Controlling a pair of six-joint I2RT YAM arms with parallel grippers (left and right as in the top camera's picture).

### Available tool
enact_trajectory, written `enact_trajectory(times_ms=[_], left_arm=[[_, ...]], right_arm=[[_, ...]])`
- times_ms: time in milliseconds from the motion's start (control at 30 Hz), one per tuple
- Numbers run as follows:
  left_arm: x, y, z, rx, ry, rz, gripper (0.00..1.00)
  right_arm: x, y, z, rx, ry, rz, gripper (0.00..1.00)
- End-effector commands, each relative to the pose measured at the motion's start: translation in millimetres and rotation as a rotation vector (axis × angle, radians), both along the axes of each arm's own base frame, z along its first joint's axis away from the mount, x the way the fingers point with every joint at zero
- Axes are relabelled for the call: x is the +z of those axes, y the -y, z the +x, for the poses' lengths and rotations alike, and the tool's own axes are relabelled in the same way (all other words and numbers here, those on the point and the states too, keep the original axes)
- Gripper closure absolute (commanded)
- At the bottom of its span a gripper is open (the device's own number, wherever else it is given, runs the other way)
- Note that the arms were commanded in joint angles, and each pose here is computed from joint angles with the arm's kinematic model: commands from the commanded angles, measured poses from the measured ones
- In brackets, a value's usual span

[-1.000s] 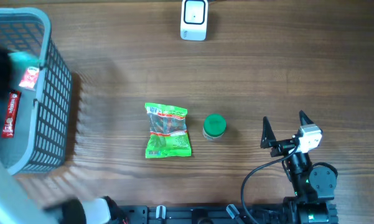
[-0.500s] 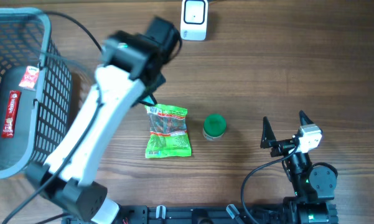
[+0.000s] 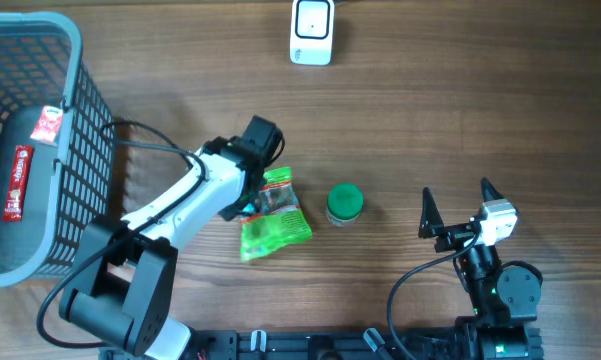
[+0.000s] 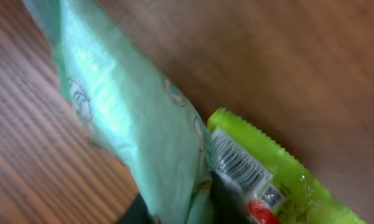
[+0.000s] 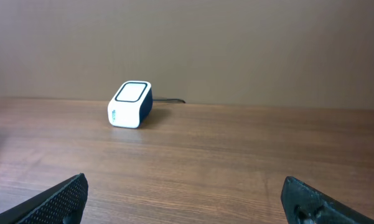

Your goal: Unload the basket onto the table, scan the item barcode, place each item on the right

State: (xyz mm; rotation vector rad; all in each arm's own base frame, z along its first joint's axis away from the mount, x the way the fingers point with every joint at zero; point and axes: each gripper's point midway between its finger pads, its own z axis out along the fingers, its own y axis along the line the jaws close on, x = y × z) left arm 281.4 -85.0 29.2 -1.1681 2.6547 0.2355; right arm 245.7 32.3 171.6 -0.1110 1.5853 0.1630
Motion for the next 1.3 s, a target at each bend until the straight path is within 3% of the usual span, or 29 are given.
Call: enact_trajectory(times_ms=[0, 33, 67, 100, 333, 467, 567, 700, 867, 1033, 1267], left_arm=[[12.5, -3.7, 0.6, -0.013, -0.009, -0.011, 0.45], [30.2, -2.8, 8.4, -0.038, 0.017, -0.006, 0.18], [44.6, -4.1, 13.5, -0.048, 0.038, 0.006, 0.03], [73.9, -7.4, 22.5, -0.054, 0.085, 0.032, 0.0], [276.7, -19.6, 72.0, -0.166, 0.454, 0.046, 0.0], [357.4, -66.8, 71.4, -0.031, 0.635, 0.028, 0.0], [384.4, -135.8, 52.7, 0.159, 0.674, 0.081, 0.0], [365.1, -222.3, 21.4, 0.419, 0.569, 0.139, 0.0], [310.8, -295.6, 10.1, 0.651, 0.414, 0.028, 0.0], [246.1, -328.8, 27.5, 0.72, 0.252, -0.064, 0.0], [158.3, -345.6, 73.6, 0.705, 0.1, -0.104, 0.0]], right_arm=[[0.5, -3.3, -0.5, 0.017, 0.001, 0.013, 0.0], [0.5, -3.3, -0.5, 0.017, 0.001, 0.013, 0.0], [0.5, -3.3, -0.5, 0.017, 0.001, 0.013, 0.0], [0.5, -3.3, -0.5, 0.017, 0.001, 0.013, 0.0], [0.5, -3.3, -0.5, 0.017, 0.001, 0.013, 0.0], [0.5, -3.3, -0.5, 0.017, 0.001, 0.012, 0.0], [0.5, -3.3, -0.5, 0.017, 0.001, 0.013, 0.0], [0.5, -3.3, -0.5, 0.017, 0.001, 0.013, 0.0], [0.5, -3.3, -0.5, 0.017, 0.001, 0.013, 0.0], [0.5, -3.3, -0.5, 0.017, 0.001, 0.013, 0.0], [0.5, -3.3, -0.5, 0.017, 0.001, 0.013, 0.0]])
